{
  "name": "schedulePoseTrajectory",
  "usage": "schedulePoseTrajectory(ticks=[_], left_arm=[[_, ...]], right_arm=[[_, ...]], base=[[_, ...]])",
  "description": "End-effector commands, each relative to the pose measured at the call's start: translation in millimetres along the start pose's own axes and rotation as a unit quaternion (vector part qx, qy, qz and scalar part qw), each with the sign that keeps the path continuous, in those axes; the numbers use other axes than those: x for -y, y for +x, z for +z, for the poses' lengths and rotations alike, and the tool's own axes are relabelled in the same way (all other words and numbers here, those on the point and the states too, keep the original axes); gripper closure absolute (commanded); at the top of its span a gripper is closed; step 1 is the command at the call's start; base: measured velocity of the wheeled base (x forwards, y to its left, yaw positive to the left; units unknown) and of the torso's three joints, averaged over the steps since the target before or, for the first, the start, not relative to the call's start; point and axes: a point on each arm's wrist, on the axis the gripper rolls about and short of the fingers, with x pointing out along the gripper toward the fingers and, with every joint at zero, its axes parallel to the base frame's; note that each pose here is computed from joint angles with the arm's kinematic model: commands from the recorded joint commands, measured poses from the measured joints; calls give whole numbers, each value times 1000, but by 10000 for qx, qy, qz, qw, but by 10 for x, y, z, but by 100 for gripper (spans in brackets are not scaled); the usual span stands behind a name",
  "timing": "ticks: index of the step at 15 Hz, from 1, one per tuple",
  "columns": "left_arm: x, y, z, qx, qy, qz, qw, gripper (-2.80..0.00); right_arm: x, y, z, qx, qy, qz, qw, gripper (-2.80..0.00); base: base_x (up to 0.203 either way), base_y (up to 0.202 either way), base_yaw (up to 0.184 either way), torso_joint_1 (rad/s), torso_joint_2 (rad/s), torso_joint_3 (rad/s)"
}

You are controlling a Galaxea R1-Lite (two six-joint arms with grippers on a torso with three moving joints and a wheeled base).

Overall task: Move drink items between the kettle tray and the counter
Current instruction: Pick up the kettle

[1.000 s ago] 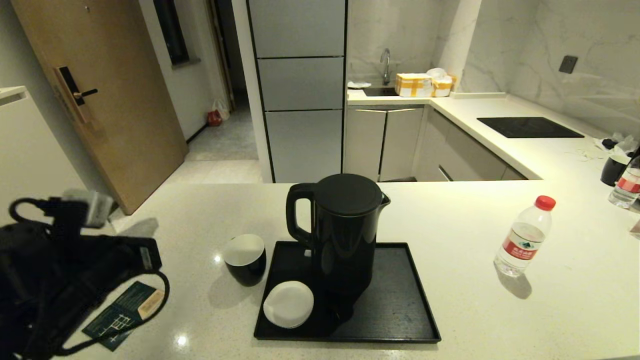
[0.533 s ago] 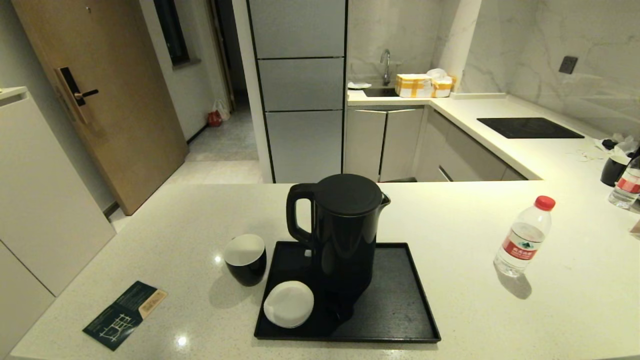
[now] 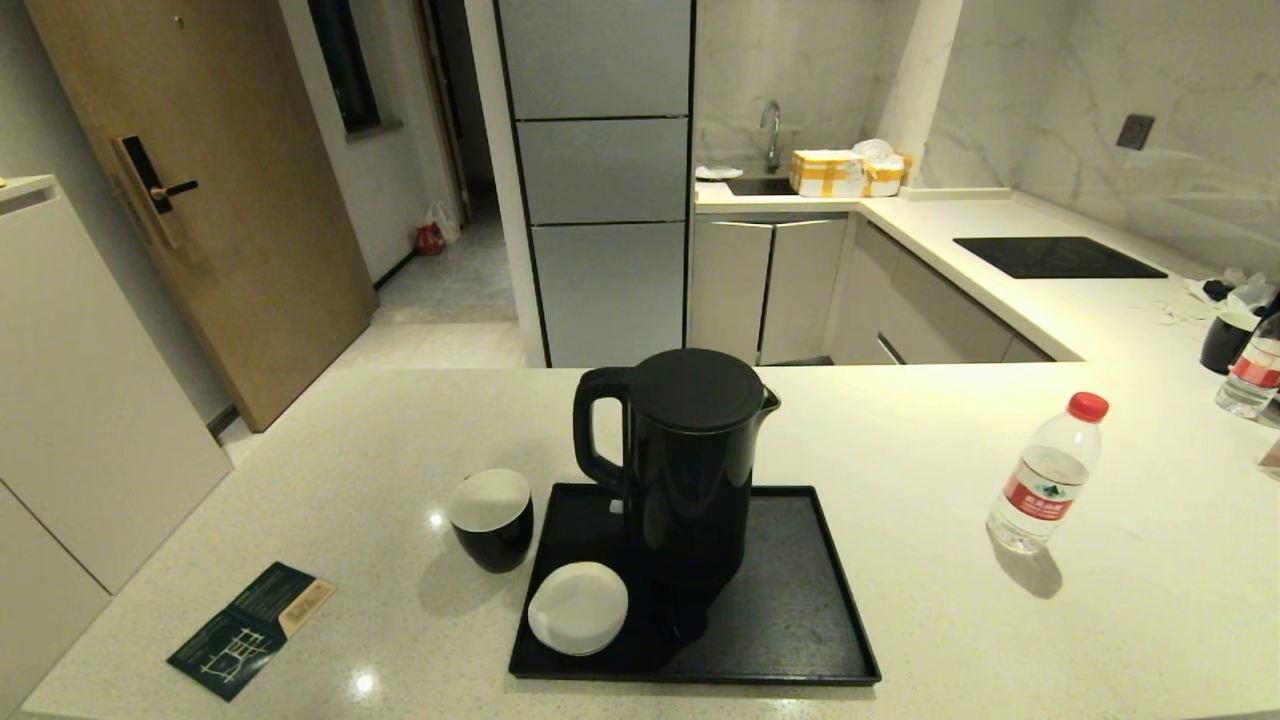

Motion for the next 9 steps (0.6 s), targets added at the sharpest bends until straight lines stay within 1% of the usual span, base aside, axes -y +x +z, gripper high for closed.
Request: schedulePoseTrajectory(ticks=[1,2,3,4,5,6,7,9], left_arm=[[-6,237,-386,458,43,-32,9989,0],[-8,321,-437,750,73,-60,9971,0],[-6,399,-529,904,34,-197,9957,0],[-5,438,-576,1033,-147,-286,9941,0],[-5,443,-582,1035,-374,-302,9935,0],[-20,450,-613,893,-477,17,9949,0],[-32,448,-649,659,-467,316,9962,0],[-33,448,-650,647,-414,343,9965,0]], right_arm=[[0,1,0,-9,1,0,10000,0],[0,1,0,-9,1,0,10000,0],[0,1,0,-9,-6,0,10000,0],[0,1,0,-9,1,0,10000,0],[0,1,0,-9,1,0,10000,0],[0,1,0,-5,-6,0,10000,0],[0,0,0,-2,1,0,10000,0],[0,1,0,-9,-5,0,10000,0]], base=[[0,0,0,0,0,0],[0,0,0,0,0,0],[0,0,0,0,0,0],[0,0,0,0,0,0],[0,0,0,0,0,0],[0,0,0,0,0,0],[0,0,0,0,0,0],[0,0,0,0,0,0]])
